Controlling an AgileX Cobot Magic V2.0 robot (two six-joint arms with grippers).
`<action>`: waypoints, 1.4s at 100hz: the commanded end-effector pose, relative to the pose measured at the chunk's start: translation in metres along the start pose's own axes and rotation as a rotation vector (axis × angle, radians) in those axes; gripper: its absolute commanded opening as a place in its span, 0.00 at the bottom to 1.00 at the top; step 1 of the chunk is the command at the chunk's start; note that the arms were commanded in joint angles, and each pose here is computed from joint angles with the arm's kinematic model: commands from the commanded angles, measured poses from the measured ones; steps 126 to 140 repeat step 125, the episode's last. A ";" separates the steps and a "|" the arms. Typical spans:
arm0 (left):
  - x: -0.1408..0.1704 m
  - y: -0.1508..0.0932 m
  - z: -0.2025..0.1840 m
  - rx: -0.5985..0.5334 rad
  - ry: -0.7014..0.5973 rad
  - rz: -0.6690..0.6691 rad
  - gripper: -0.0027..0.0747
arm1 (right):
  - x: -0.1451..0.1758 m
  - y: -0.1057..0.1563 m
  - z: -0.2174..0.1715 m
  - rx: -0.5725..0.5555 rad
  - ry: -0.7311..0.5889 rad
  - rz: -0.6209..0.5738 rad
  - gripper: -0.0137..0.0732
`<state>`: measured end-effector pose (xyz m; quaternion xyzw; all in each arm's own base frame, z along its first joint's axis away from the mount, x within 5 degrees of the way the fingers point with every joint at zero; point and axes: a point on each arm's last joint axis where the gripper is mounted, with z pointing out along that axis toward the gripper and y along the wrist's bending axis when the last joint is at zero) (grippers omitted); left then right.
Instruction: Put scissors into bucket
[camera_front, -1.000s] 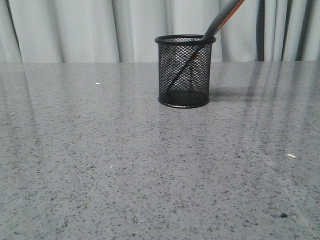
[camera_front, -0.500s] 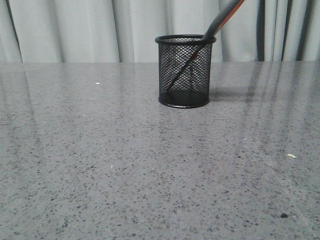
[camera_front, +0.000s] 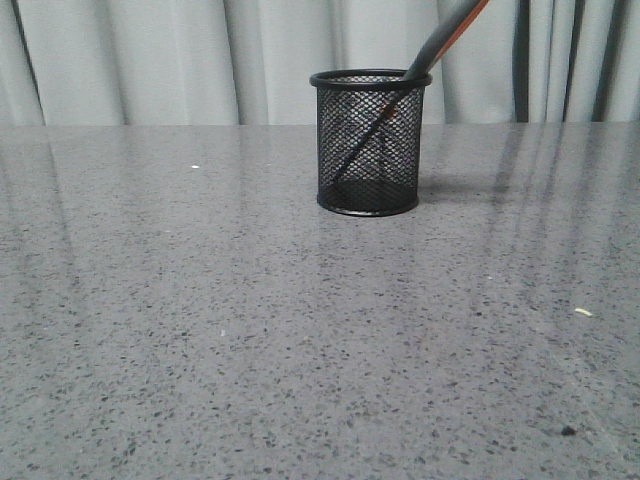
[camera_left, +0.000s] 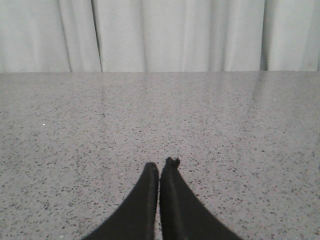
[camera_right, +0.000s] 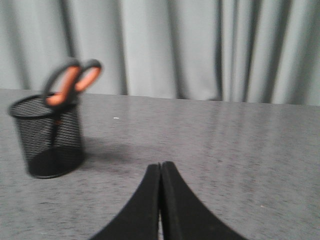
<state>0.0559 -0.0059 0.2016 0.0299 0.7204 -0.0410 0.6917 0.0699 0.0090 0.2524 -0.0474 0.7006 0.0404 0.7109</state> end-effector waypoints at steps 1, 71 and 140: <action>0.005 0.001 0.000 -0.005 -0.064 -0.010 0.01 | -0.004 -0.007 -0.002 0.095 -0.111 -0.016 0.08; 0.005 0.001 0.000 -0.005 -0.064 -0.010 0.01 | 0.052 -0.009 -0.017 0.172 0.004 -0.032 0.08; 0.005 0.001 0.000 -0.005 -0.064 -0.010 0.01 | 0.052 -0.009 -0.017 0.172 0.004 -0.032 0.08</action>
